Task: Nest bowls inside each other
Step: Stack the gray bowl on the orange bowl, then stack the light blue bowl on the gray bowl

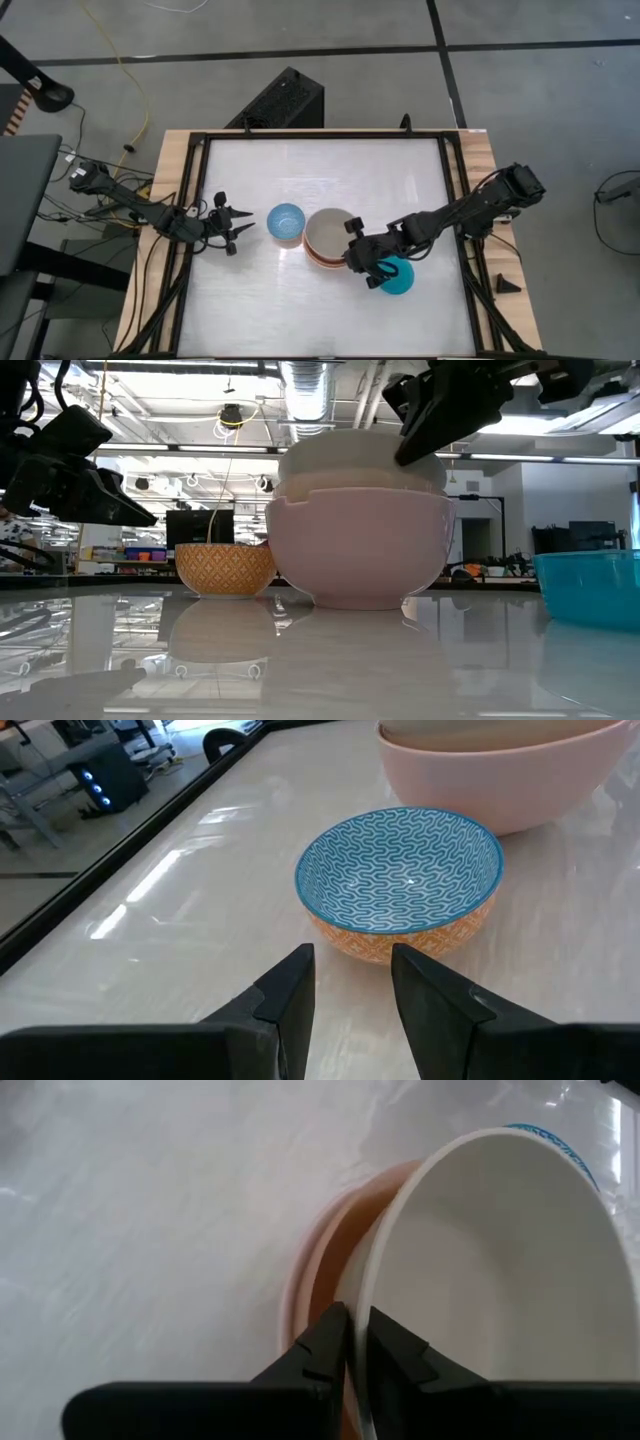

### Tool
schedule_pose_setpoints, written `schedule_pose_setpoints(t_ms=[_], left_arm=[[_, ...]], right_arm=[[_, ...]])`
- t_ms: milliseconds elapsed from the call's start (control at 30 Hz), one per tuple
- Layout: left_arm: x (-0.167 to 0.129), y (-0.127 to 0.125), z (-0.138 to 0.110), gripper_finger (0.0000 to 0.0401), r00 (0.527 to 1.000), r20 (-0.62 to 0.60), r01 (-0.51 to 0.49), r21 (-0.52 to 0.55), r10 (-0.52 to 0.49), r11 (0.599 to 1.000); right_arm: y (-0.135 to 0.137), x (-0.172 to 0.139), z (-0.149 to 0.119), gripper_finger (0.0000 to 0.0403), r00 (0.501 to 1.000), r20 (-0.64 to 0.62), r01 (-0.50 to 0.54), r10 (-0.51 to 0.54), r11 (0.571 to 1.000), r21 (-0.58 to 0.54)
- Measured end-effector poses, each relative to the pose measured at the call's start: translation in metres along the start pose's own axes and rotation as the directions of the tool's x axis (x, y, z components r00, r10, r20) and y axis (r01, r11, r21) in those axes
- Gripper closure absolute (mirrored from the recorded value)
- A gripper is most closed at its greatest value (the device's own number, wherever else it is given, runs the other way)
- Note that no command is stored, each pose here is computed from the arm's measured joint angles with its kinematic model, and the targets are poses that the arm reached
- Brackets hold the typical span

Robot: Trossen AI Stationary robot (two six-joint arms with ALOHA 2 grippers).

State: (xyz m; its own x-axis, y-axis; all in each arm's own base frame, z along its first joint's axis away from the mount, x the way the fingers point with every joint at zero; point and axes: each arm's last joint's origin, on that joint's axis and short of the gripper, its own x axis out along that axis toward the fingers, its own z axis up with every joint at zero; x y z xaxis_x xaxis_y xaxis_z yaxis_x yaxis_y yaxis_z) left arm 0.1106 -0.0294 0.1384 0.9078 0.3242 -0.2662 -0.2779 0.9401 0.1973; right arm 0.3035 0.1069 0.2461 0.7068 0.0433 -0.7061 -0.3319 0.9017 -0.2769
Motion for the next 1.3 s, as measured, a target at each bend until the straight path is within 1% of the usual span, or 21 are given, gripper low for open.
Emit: schedule_pose_setpoints(t_ms=[67,167,367,467,533,633,733,867,933,1000,1033,1067,1200,1233,1300], left_arm=[[0.0,0.0,0.0,0.0276,1.0,0.0,0.0,0.0,0.0,1.0],[0.0,0.0,0.0,0.0276,1.0,0.0,0.0,0.0,0.0,1.0],[0.0,0.0,0.0,0.0276,1.0,0.0,0.0,0.0,0.0,1.0],[0.0,0.0,0.0,0.0276,1.0,0.0,0.0,0.0,0.0,1.0],[0.0,0.0,0.0,0.0276,1.0,0.0,0.0,0.0,0.0,1.0],[0.0,0.0,0.0,0.0276,1.0,0.0,0.0,0.0,0.0,1.0],[0.0,0.0,0.0,0.0276,1.0,0.0,0.0,0.0,0.0,1.0],[0.0,0.0,0.0,0.0276,1.0,0.0,0.0,0.0,0.0,1.0],[0.0,0.0,0.0,0.0276,1.0,0.0,0.0,0.0,0.0,1.0],[0.0,0.0,0.0,0.0276,1.0,0.0,0.0,0.0,0.0,1.0],[0.0,0.0,0.0,0.0276,1.0,0.0,0.0,0.0,0.0,1.0],[0.0,0.0,0.0,0.0276,1.0,0.0,0.0,0.0,0.0,1.0],[0.0,0.0,0.0,0.0276,1.0,0.0,0.0,0.0,0.0,1.0],[0.0,0.0,0.0,0.0276,1.0,0.0,0.0,0.0,0.0,1.0],[0.0,0.0,0.0,0.0276,1.0,0.0,0.0,0.0,0.0,1.0]], right_arm=[[0.0,0.0,0.0,0.0333,1.0,0.001,-0.001,0.001,1.0,-0.009],[0.001,-0.001,0.0,0.0309,1.0,0.004,-0.001,0.002,1.0,-0.018],[0.0,-0.001,0.001,0.0225,1.0,0.001,-0.001,0.001,1.0,-0.028],[-0.002,-0.007,0.007,0.019,1.0,-0.019,-0.005,0.005,0.999,-0.034],[-0.003,-0.013,0.013,0.0175,1.0,-0.021,-0.008,0.007,0.999,-0.038],[-0.004,-0.019,0.021,0.0168,1.0,-0.016,0.006,-0.007,1.0,-0.021],[-0.004,-0.02,0.022,0.0177,0.997,-0.019,0.074,-0.074,0.997,0.008],[0.004,-0.012,0.013,0.0207,0.976,-0.02,0.218,-0.217,0.975,0.043],[0.012,-0.009,0.005,0.023,0.952,-0.027,0.306,-0.305,0.951,0.039],[0.021,-0.007,0.002,0.0259,0.916,-0.002,0.4,-0.401,0.915,0.041],[0.025,-0.007,0.002,0.0278,0.902,0.02,0.431,-0.432,0.901,0.05],[0.029,-0.007,0.002,0.0296,0.894,0.046,0.443,-0.446,0.894,0.064],[0.042,-0.004,-0.001,0.0375,0.891,0.131,0.425,-0.436,0.899,0.101],[0.044,-0.003,-0.002,0.0384,0.891,0.138,0.422,-0.433,0.901,0.104],[0.046,-0.001,-0.007,0.0383,0.891,0.144,0.416,-0.43,0.902,0.116]])
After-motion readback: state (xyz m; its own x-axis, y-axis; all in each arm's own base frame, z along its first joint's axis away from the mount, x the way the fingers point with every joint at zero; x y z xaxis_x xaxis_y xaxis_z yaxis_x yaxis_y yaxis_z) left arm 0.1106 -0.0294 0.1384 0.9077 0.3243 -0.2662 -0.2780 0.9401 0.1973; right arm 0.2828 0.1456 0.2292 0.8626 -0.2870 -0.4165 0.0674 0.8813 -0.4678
